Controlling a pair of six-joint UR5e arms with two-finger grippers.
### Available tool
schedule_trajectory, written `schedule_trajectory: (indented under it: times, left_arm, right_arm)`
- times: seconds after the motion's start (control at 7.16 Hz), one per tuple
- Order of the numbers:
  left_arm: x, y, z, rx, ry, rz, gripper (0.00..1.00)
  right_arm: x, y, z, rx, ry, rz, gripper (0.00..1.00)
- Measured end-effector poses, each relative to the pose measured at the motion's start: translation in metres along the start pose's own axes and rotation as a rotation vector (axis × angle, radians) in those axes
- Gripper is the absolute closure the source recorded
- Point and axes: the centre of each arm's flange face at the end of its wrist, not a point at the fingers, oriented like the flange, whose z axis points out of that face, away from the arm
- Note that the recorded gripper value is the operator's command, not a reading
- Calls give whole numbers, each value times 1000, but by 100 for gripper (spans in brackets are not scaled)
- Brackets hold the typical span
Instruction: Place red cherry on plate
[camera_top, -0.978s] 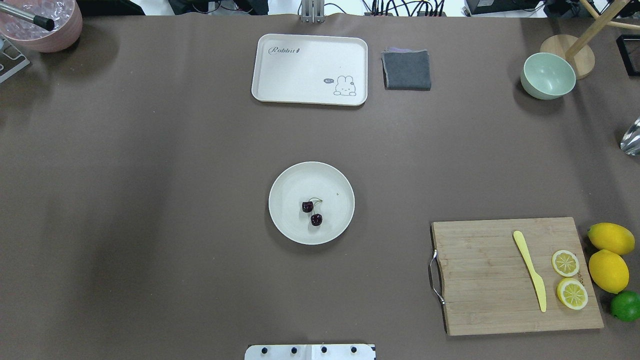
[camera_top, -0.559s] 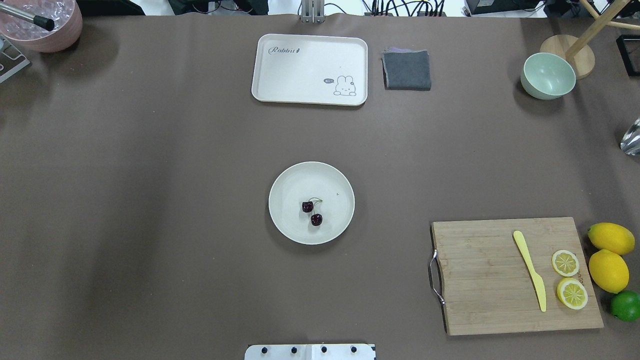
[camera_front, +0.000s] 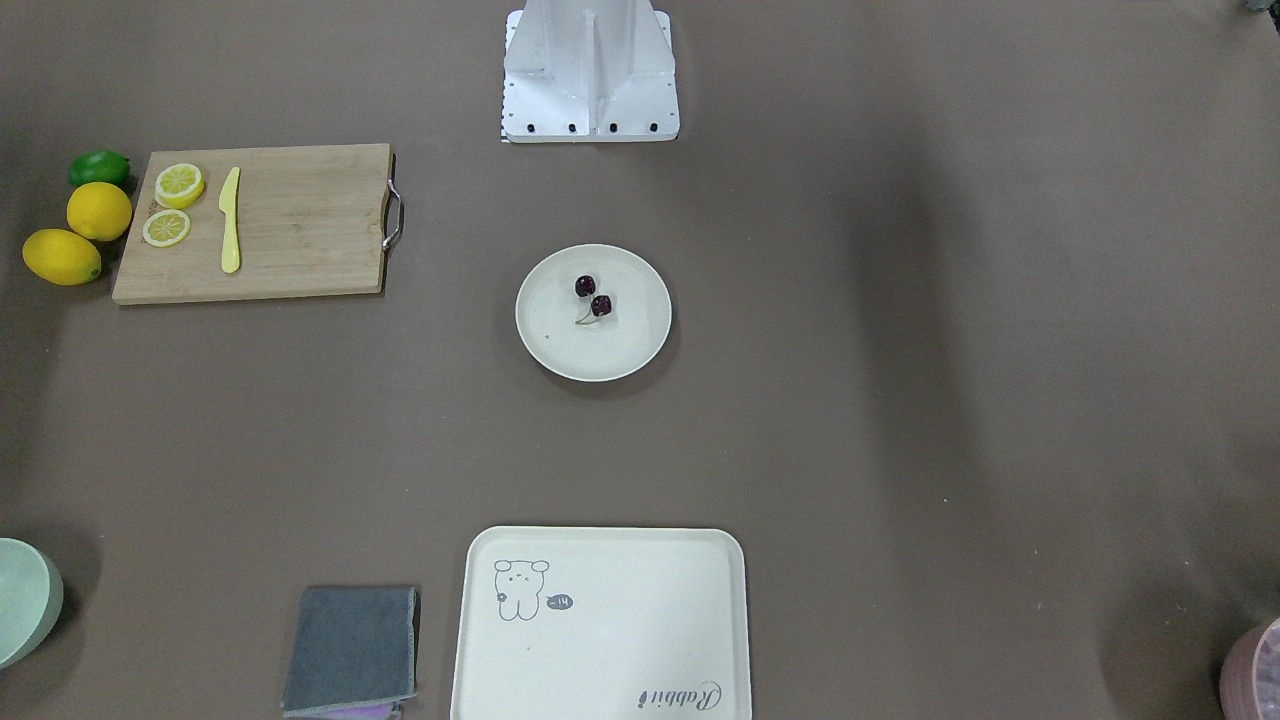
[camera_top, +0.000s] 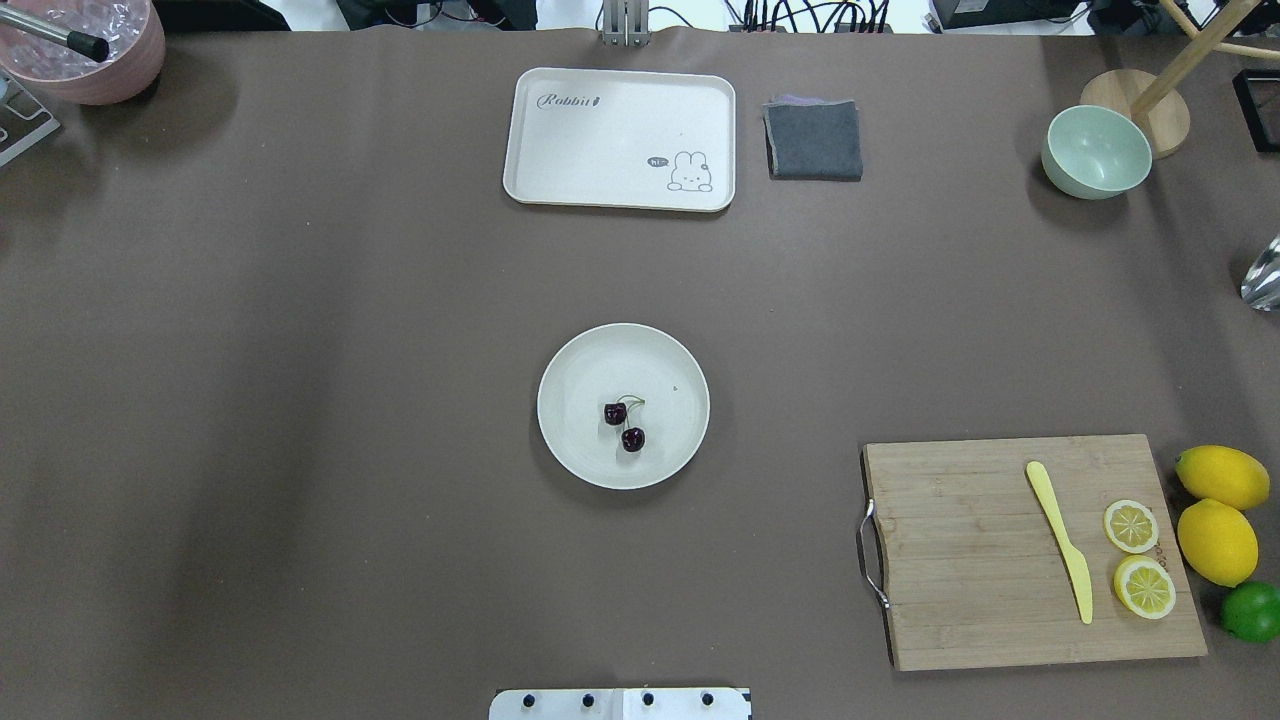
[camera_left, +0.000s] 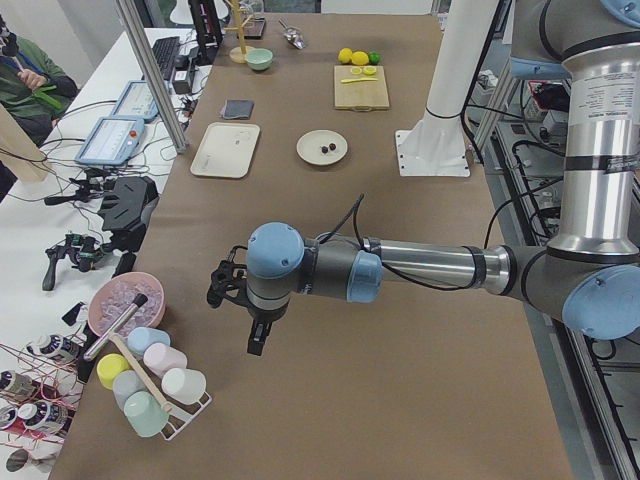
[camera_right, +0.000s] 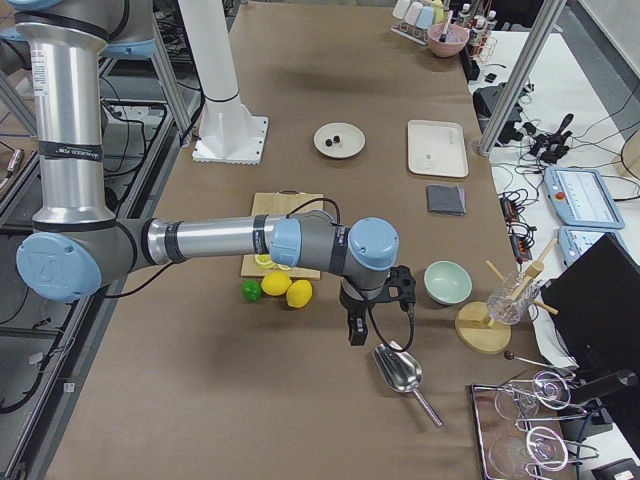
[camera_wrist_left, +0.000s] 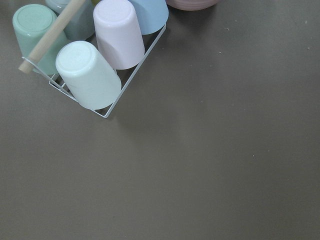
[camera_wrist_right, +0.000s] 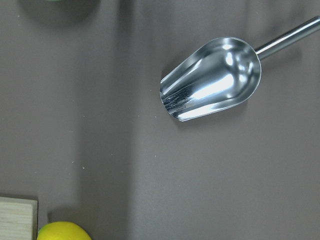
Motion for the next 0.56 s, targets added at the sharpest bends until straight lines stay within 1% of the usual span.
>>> schedule_trajectory:
  times: [0.56]
  left_arm:
    - [-3,7,5,-8,1,-9,2]
  right_arm:
    - [1,2,1,-2,-10,9,0]
